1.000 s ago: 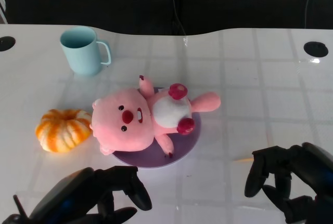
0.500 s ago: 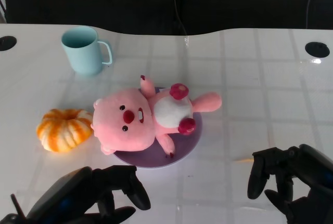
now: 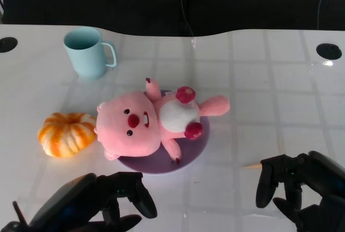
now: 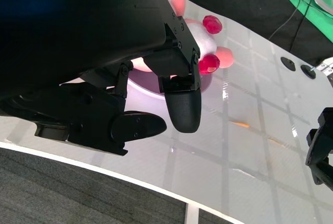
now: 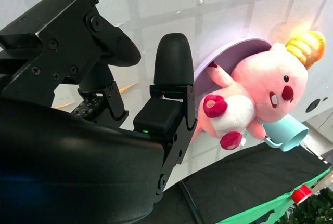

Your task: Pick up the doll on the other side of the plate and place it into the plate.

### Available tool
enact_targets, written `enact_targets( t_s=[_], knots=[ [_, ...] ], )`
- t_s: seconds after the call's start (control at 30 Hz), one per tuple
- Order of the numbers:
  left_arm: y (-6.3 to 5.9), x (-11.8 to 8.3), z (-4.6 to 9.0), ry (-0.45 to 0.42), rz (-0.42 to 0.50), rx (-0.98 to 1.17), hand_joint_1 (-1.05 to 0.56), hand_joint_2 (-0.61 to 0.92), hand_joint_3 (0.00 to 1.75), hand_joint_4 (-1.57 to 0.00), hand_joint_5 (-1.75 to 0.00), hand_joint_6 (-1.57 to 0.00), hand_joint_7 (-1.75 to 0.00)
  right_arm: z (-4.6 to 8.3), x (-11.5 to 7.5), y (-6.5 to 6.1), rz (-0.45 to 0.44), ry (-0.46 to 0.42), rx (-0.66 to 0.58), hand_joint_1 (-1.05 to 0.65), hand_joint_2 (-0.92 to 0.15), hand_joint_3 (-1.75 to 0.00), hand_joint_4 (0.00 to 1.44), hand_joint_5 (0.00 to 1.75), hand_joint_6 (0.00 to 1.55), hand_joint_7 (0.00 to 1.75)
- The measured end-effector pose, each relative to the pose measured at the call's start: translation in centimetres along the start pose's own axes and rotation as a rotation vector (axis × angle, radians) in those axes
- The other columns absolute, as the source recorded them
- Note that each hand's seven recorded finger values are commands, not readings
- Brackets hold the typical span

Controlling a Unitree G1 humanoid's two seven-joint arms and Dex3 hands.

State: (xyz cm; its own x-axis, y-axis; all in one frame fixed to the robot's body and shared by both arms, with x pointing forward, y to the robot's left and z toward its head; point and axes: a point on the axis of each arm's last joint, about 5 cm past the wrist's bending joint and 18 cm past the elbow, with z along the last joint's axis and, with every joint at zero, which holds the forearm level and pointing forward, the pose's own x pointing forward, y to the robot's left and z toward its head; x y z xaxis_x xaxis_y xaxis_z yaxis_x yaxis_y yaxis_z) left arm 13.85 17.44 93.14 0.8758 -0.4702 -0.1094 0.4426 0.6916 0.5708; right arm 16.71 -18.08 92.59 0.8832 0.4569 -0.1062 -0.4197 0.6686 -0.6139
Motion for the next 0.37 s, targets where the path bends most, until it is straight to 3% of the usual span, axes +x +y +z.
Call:
enact_targets(
  t_s=[0.1,0.37],
  knots=[
    [0.00,-0.02,0.00,-0.001,0.000,0.001,-0.13,0.92,0.42,-0.68,-1.63,-0.65,-1.11,0.03,0.00,-0.01,-0.001,0.003,0.001,0.02,-0.39,-1.25,0.81,1.65,0.83,1.19],
    [0.11,-0.16,-0.05,0.002,0.001,0.003,-0.11,0.92,0.45,-0.63,-1.65,-0.63,-1.16,0.10,0.00,-0.04,-0.004,0.004,-0.001,0.04,-0.40,-1.22,0.81,1.60,0.83,1.18]
  ],
)
